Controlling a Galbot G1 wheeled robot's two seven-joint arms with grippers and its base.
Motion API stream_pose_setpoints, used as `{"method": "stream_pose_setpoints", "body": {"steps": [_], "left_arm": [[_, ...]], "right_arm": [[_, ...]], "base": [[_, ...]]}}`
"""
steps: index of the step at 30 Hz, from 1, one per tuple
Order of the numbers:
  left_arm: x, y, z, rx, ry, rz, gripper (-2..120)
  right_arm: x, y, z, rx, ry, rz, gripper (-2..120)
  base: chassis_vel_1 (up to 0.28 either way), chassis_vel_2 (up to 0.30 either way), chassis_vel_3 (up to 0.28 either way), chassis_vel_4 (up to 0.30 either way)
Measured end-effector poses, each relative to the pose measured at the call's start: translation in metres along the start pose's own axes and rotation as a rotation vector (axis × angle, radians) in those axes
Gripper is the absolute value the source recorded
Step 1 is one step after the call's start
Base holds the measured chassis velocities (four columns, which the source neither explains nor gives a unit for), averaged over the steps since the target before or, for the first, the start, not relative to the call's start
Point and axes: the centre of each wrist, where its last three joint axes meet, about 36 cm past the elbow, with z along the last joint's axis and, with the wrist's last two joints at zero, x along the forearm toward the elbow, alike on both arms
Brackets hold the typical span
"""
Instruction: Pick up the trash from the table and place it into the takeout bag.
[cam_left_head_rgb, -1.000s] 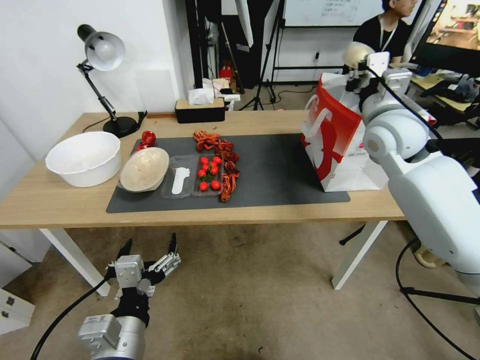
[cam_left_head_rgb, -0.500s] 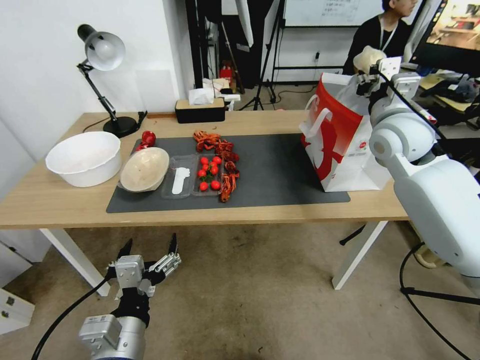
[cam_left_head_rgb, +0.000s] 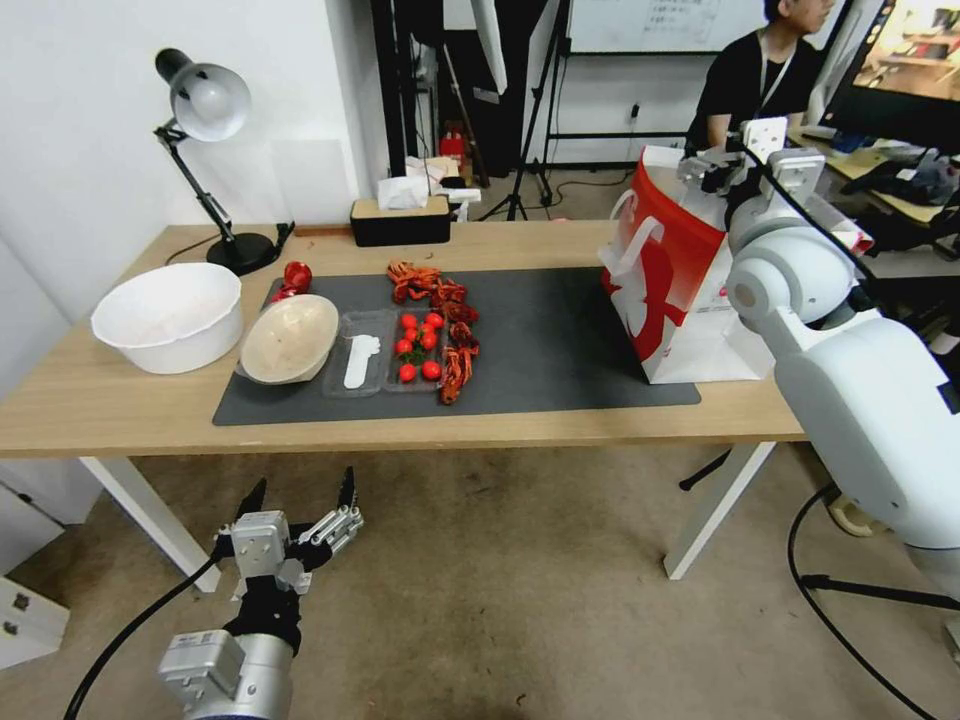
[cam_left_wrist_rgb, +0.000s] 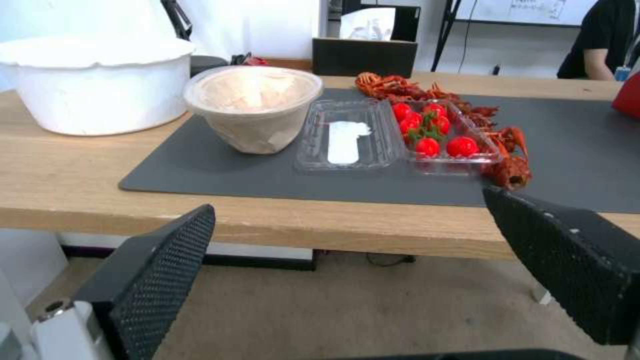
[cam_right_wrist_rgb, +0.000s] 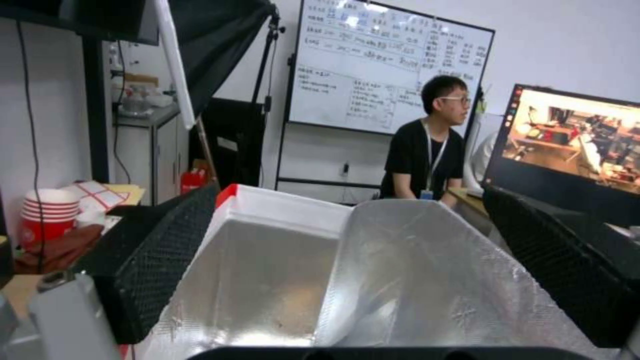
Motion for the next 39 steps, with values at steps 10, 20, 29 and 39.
{"method": "stream_pose_setpoints", "body": {"steps": [10, 20, 29, 39], "left_arm": [[0.0, 0.0, 0.0, 0.002, -0.001, 0.0, 100], [0.001, 0.001, 0.0, -0.004, -0.003, -0.002, 100], [0.001, 0.003, -0.001, -0.007, -0.007, -0.003, 100], [-0.001, 0.003, 0.001, -0.004, -0.008, 0.002, 100]], "right_arm": [[0.009, 0.003, 0.008, -0.037, -0.051, -0.05, 100], [0.045, 0.013, 0.008, -0.257, -0.059, -0.345, 100], [0.092, 0.009, 0.049, -0.338, -0.119, -0.571, 100], [0.155, 0.001, 0.108, -0.355, -0.17, -0.579, 100]], "base": [[0.0, 0.0, 0.0, 0.0], [0.0, 0.0, 0.0, 0.0], [0.0, 0.0, 0.0, 0.0], [0.0, 0.0, 0.0, 0.0]]}}
